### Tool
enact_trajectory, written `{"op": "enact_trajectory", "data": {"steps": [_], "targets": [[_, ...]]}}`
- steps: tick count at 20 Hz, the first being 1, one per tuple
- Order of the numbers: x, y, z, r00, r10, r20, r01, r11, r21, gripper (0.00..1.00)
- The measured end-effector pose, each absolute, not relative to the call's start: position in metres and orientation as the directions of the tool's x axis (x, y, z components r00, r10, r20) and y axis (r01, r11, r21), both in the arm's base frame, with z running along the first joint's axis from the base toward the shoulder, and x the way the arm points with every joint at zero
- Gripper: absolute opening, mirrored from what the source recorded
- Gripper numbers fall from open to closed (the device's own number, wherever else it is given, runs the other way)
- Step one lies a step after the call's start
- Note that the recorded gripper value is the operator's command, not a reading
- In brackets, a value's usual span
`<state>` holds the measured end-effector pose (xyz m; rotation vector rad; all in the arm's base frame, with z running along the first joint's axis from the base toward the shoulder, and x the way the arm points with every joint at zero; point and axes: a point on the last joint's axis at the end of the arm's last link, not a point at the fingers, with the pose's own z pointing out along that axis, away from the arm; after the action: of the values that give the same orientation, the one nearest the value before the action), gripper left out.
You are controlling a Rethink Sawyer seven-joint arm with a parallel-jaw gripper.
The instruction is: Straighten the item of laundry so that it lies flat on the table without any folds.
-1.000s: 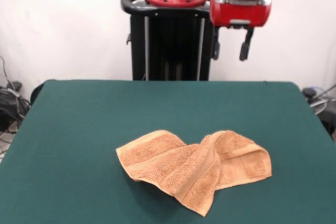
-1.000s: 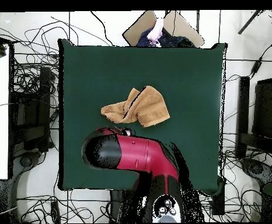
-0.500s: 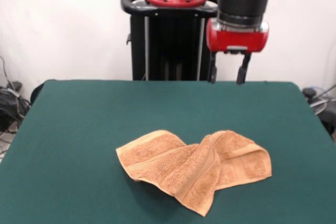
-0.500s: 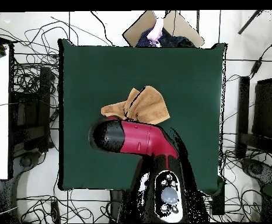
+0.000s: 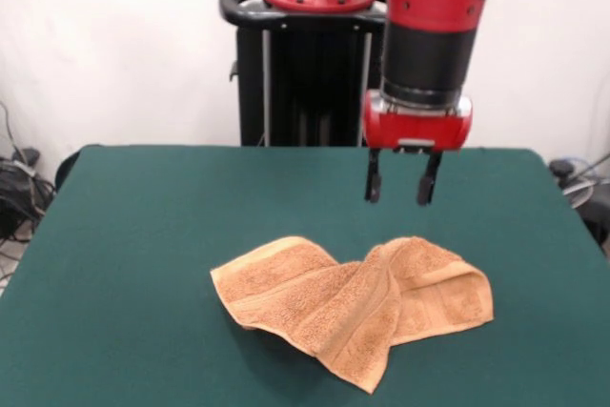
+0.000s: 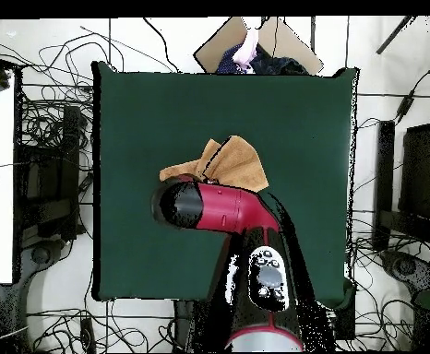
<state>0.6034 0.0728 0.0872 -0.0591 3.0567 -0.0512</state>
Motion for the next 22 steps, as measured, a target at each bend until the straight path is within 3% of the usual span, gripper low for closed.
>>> {"op": "enact_trajectory", "data": {"steps": [22], "targets": [[0.609, 0.059, 0.003, -0.994, -0.019, -0.109, -0.014, 0.999, -0.040, 1.00]]}}
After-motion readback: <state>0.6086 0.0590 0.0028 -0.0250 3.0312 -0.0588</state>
